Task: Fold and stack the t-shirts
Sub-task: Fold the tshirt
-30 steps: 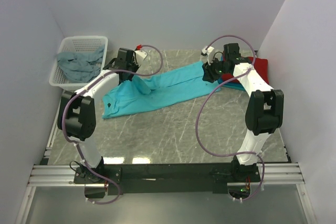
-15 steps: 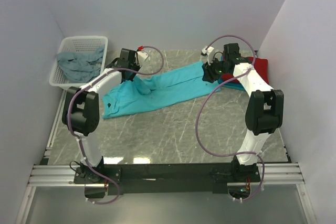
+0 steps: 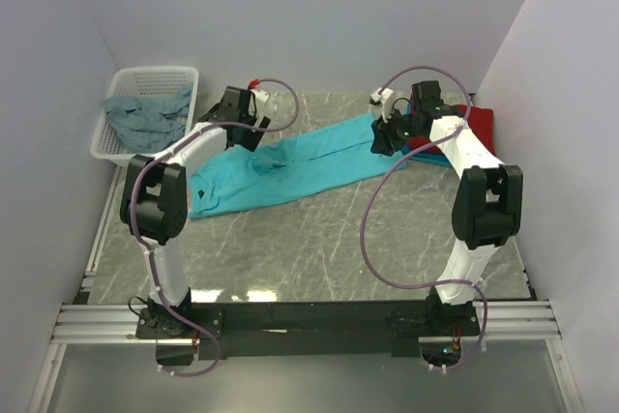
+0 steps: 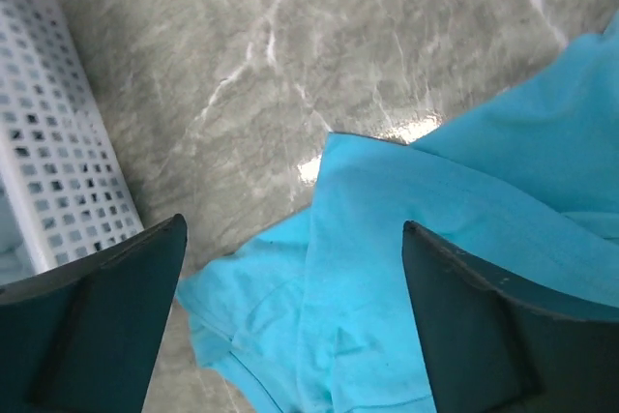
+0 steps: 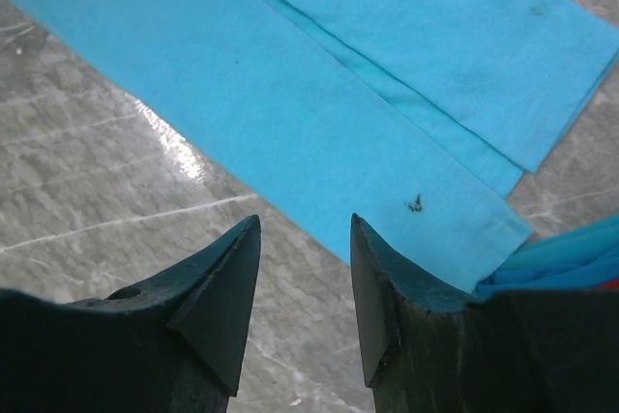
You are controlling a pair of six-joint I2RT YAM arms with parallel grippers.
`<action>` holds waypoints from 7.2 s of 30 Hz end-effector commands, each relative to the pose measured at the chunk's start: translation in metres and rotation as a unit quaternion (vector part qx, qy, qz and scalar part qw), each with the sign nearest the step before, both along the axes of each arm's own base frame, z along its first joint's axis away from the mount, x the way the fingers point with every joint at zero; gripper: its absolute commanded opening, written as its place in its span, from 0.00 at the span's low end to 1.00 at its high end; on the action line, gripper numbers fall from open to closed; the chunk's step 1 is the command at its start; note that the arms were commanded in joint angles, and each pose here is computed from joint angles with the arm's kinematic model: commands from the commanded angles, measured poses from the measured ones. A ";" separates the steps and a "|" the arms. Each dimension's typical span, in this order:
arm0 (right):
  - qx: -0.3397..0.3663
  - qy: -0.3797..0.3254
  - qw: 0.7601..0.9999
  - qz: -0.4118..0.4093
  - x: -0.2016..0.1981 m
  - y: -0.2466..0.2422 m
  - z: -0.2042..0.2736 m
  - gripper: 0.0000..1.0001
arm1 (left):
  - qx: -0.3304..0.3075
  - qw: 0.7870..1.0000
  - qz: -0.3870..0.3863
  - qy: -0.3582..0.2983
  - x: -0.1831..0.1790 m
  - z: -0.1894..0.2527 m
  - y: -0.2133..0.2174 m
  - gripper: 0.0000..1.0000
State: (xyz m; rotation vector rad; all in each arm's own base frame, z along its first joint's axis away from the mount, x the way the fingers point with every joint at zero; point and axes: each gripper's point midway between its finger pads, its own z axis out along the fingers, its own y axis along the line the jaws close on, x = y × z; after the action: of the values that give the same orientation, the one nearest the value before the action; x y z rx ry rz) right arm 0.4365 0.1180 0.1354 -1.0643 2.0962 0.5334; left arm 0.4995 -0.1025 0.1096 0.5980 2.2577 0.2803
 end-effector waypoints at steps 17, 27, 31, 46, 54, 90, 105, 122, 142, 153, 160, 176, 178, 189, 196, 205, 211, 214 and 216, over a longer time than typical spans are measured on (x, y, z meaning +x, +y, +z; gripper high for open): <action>-0.259 -0.216 0.902 0.269 -0.038 0.006 -0.052 0.76 | -0.542 0.766 0.332 -0.097 -0.210 0.068 0.027 0.88; -0.370 -0.207 0.872 0.244 -0.001 -0.001 -0.091 0.66 | -0.508 0.692 0.506 -0.089 -0.228 0.011 0.064 0.82; -0.389 -0.204 0.871 0.221 0.012 0.000 -0.092 0.53 | -0.500 0.679 0.534 -0.057 -0.216 -0.016 0.060 0.73; -0.385 -0.181 0.872 0.241 -0.002 0.008 -0.097 0.00 | -0.443 0.631 0.636 -0.038 -0.203 -0.078 0.094 0.63; -0.366 -0.163 0.879 0.260 -0.046 0.002 -0.098 0.00 | -0.424 0.608 0.667 -0.072 -0.228 -0.082 0.127 0.53; -0.011 0.087 0.985 0.150 -0.143 0.148 -0.003 0.51 | -0.460 0.840 0.221 -0.183 -0.191 0.108 0.087 0.83; 0.086 0.247 0.961 -0.088 0.020 0.233 -0.063 0.61 | -0.437 0.873 0.134 -0.171 -0.203 0.115 0.069 0.79; 0.040 0.259 0.957 -0.121 0.016 0.254 -0.117 0.26 | -0.432 0.868 0.131 -0.208 -0.204 0.130 0.074 0.79; 0.101 0.078 0.922 -0.365 0.167 0.053 -0.005 0.40 | -0.454 0.867 0.123 -0.162 -0.199 0.112 0.062 0.79; -0.087 -0.042 0.995 0.002 -0.029 0.088 0.006 0.52 | -0.561 0.805 0.186 -0.040 -0.144 0.072 0.042 0.66; -0.227 -0.026 0.973 0.041 -0.141 0.064 -0.046 0.54 | -0.551 0.800 0.236 0.030 -0.067 0.038 -0.007 0.64; -0.339 -0.026 0.939 0.052 -0.203 0.056 -0.106 0.54 | -0.465 0.796 0.374 0.102 -0.011 -0.052 -0.012 0.55; -0.338 -0.038 0.939 0.042 -0.198 0.058 -0.098 0.54 | -0.453 0.798 0.382 0.110 -0.008 -0.059 -0.011 0.55; -0.284 0.035 0.954 0.091 -0.232 0.074 -0.104 0.55 | -0.483 0.805 0.325 0.115 0.024 -0.057 -0.031 0.55; -0.328 0.037 0.942 0.059 -0.223 0.061 -0.130 0.54 | -0.501 0.807 0.294 0.107 0.033 -0.049 -0.039 0.53; -0.368 0.046 0.928 0.047 -0.222 0.049 -0.144 0.27 | -0.483 0.807 0.316 0.125 0.047 -0.078 -0.038 0.48; -0.363 0.067 0.926 0.074 -0.231 0.059 -0.146 0.00 | -0.465 0.821 0.309 0.119 0.063 -0.084 -0.035 0.13; -0.336 0.072 0.933 0.109 -0.240 0.078 -0.139 0.00 | -0.451 0.832 0.308 0.100 0.074 -0.079 -0.026 0.01; -0.308 0.082 0.937 0.145 -0.252 0.102 -0.130 0.00 | -0.437 0.841 0.307 0.088 0.083 -0.073 -0.016 0.01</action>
State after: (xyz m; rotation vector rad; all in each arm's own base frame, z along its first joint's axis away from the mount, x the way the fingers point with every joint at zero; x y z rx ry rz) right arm 0.2203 0.1905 0.0122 -1.6130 2.3189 -0.1488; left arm 0.5687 -0.1370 0.0316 -0.6596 2.3802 -0.6289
